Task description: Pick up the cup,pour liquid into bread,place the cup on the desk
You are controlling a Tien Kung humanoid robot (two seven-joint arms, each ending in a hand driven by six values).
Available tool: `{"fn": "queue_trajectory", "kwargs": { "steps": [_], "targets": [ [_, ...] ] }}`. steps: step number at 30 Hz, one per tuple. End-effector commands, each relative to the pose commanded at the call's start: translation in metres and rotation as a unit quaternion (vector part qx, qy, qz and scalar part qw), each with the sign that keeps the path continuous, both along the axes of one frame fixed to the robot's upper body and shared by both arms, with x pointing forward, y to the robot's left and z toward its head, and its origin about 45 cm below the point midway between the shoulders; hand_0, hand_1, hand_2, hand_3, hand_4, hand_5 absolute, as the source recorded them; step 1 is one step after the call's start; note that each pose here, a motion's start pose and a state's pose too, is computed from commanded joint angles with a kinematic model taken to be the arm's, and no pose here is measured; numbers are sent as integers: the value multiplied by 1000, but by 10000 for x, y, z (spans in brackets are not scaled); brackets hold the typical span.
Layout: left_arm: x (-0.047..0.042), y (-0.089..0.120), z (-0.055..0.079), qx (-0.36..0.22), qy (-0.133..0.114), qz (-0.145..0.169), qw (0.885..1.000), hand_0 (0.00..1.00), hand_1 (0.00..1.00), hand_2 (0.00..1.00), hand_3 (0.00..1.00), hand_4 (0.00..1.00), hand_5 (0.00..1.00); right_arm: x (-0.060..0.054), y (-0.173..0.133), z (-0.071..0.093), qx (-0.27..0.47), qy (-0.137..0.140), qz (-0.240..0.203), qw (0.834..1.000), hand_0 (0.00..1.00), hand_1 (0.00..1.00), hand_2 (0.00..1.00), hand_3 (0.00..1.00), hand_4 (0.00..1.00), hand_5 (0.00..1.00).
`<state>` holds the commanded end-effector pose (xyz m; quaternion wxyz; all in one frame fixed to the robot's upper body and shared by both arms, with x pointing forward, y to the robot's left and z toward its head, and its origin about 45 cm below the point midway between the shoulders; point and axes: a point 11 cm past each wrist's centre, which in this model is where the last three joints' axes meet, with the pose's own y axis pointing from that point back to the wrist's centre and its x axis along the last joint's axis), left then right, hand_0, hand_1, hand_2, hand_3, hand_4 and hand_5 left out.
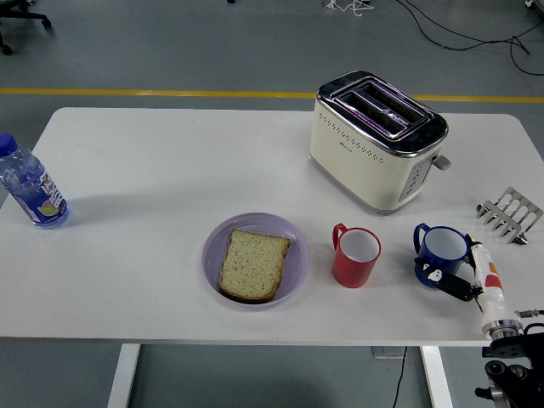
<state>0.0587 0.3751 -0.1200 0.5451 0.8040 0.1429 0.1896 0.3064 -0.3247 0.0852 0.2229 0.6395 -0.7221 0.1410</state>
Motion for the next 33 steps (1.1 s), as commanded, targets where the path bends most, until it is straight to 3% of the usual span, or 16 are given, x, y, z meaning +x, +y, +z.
{"fn": "queue_trajectory", "kwargs": {
  "steps": [1, 6, 7, 18, 19, 30, 31, 33],
  "targets": [
    [-1, -1, -1, 0, 0, 0, 1000, 376, 361, 454, 615, 340, 998, 0, -3, 1, 1, -1, 0, 1000, 495, 466, 603, 655, 676, 2],
    [-7, -7, -3, -2, 2, -1, 1000, 376, 361, 454, 615, 340, 998, -1, -21, 1, 0, 0, 2, 1000, 495, 466, 603, 655, 676, 2],
    [-8, -8, -3, -2, 2, -1, 1000, 377, 361, 454, 615, 341, 998, -1, -22, 0, 1, 0, 2, 1000, 513, 480, 625, 732, 750, 2],
    [-2, -9, -3, -2, 2, -2, 1000, 376, 362, 455, 617, 341, 998, -4, -17, -28, 1, 7, 6, 1000, 538, 496, 662, 790, 764, 2],
    [-3, -10, -3, -2, 2, -1, 1000, 376, 361, 457, 615, 341, 998, -2, -16, -26, 1, 6, 6, 1000, 572, 531, 724, 887, 817, 2],
    [-8, -28, -9, -6, 3, -2, 1000, 376, 361, 457, 615, 341, 998, -2, -20, -32, -1, 8, 8, 1000, 580, 540, 750, 931, 833, 2],
    [-10, -31, -10, -7, 3, -2, 1000, 376, 362, 463, 615, 341, 998, -1, -21, -28, 0, 7, 8, 1000, 600, 578, 835, 998, 853, 2],
    [-11, -33, -11, -7, 3, -2, 1000, 376, 362, 463, 615, 341, 998, 1, -20, -19, 0, 4, 8, 1000, 600, 578, 835, 998, 853, 2]
  ]
}}
